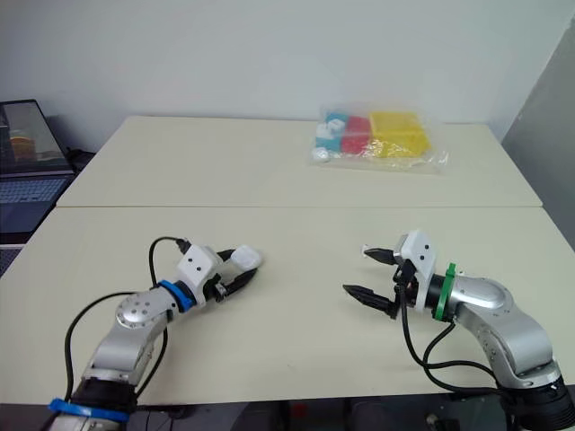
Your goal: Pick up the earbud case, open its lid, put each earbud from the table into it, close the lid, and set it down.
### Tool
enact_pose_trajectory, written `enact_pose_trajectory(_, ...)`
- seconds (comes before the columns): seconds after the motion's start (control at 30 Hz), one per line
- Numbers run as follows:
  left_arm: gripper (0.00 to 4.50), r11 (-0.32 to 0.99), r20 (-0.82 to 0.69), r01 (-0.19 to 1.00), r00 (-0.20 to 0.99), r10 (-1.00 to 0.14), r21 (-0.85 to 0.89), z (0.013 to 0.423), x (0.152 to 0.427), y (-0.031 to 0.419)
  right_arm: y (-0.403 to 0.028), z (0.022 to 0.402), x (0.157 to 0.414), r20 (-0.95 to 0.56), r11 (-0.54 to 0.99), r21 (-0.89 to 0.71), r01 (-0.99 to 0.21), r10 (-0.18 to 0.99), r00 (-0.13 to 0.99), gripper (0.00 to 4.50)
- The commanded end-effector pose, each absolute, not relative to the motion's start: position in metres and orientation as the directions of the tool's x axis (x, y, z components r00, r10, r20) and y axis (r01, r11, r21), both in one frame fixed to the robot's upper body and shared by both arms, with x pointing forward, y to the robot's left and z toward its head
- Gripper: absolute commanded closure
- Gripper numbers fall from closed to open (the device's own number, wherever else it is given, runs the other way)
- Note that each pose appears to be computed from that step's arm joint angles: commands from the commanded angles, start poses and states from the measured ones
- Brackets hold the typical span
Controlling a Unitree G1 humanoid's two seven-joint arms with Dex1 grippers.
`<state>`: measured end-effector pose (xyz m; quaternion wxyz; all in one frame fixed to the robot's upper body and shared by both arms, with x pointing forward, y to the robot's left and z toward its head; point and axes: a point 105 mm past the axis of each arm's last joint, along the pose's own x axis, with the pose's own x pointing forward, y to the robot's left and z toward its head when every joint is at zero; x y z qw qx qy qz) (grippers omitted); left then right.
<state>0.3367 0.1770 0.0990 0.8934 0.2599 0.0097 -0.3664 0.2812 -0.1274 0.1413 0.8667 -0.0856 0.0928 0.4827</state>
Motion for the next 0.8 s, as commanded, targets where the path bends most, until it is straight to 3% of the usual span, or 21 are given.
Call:
enact_pose_trajectory(0.03, 1.75, 0.313, -0.122, 0.647, 0.535, -0.836, 0.695, 0.161, 0.338, 0.138, -0.132, 0.162, 0.296, -0.26, 0.548, -0.026, -0.836, 0.804, 0.535, 0.0)
enact_pose_trajectory(0.13, 1.75, 0.224, -0.101, 0.607, 0.454, -0.885, 0.762, 0.174, 0.34, 0.123, -0.123, 0.167, 0.294, -0.28, 0.494, 0.031, -0.869, 0.839, 0.467, 0.0)
enact_pose_trajectory(0.27, 1.75, 0.135, -0.006, 0.468, 0.287, -0.958, 0.873, 0.205, 0.333, 0.088, -0.098, 0.192, 0.302, -0.19, 0.464, 0.219, -0.858, 0.883, 0.429, 0.0)
enact_pose_trajectory(0.5, 1.75, 0.035, -0.025, 0.392, 0.147, -0.989, 0.919, 0.204, 0.32, 0.072, -0.08, 0.21, 0.291, -0.158, 0.386, 0.303, -0.871, 0.922, 0.353, 0.0)
enact_pose_trajectory(0.8, 1.75, -0.007, -0.053, 0.339, 0.127, -0.991, 0.941, 0.203, 0.324, 0.07, -0.064, 0.209, 0.294, -0.154, 0.393, 0.364, -0.845, 0.92, 0.361, 0.0)
